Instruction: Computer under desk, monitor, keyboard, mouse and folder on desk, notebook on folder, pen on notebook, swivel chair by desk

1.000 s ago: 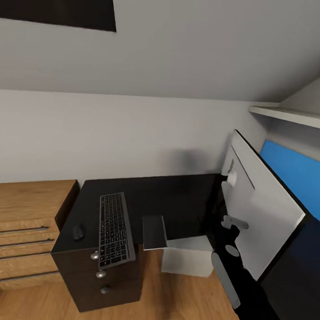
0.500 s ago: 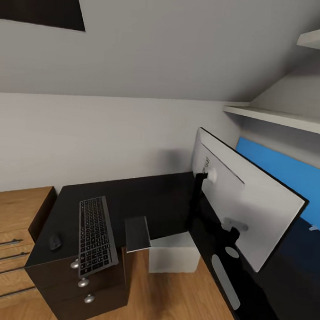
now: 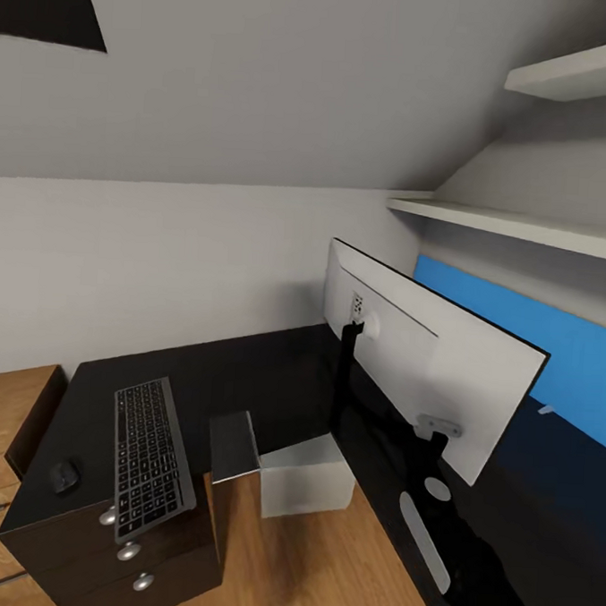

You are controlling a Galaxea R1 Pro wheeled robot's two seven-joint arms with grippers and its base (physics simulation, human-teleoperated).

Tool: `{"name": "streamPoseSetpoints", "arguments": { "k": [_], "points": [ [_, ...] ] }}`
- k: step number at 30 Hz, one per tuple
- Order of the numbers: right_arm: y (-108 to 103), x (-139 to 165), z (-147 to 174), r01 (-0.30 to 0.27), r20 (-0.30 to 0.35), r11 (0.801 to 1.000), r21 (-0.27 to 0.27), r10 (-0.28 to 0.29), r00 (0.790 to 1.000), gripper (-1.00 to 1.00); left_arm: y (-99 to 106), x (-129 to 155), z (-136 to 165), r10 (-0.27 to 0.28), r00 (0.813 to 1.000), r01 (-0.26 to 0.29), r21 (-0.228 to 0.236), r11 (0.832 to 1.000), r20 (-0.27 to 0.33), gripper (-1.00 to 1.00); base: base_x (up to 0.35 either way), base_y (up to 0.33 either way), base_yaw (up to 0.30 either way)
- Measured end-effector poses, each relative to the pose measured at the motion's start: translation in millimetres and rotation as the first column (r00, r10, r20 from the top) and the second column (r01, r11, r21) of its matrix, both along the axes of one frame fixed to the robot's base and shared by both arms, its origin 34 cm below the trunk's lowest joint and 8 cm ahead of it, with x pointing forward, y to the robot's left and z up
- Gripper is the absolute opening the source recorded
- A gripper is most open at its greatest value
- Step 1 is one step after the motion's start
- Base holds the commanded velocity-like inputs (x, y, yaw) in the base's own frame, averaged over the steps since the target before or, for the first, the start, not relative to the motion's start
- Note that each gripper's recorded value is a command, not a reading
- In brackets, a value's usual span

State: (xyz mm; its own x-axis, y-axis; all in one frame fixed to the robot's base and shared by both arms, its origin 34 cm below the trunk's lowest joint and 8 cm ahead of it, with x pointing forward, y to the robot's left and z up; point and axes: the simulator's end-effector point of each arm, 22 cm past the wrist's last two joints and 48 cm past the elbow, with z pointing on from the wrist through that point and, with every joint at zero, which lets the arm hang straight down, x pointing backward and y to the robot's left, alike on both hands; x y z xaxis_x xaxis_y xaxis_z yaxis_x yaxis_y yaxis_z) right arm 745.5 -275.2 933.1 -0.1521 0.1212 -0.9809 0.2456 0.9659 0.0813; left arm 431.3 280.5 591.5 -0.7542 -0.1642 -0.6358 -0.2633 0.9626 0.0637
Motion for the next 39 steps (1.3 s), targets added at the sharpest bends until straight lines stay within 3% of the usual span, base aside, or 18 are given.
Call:
{"name": "streamPoseSetpoints", "arguments": {
  "k": [4,16,24,28,39],
  "points": [
    [2,0,-1,-0.011,-0.001,1.000,-0.008,0.011,1.000,1.00,0,0,0,0.000,1.000,0.000,0.000,1.000,0.000,1.00,0.000,0.000,-0.013],
    [21,-2,-42,-0.133,-0.076,0.991,0.004,0.133,0.988,1.00,-1,-1,-1,0.000,1.000,0.000,0.000,1.000,-0.003,1.00,0.160,0.000,-0.002],
    [18,-7,-62,-0.137,-0.120,0.991,0.003,0.136,0.983,1.00,-2,-2,-1,0.000,1.000,0.000,0.000,1.000,-0.006,1.00,0.102,-0.062,0.000],
    [9,-13,-88,-0.119,-0.149,0.993,-0.006,0.117,0.982,1.00,-1,-3,-2,0.000,1.000,0.000,0.000,1.000,-0.009,1.00,0.074,-0.045,0.000],
    [8,-14,-90,-0.116,-0.149,0.993,-0.007,0.114,0.982,1.00,-2,-4,-2,-0.001,1.000,0.001,0.000,1.000,-0.013,1.00,0.158,-0.037,0.000]
  ]
}}
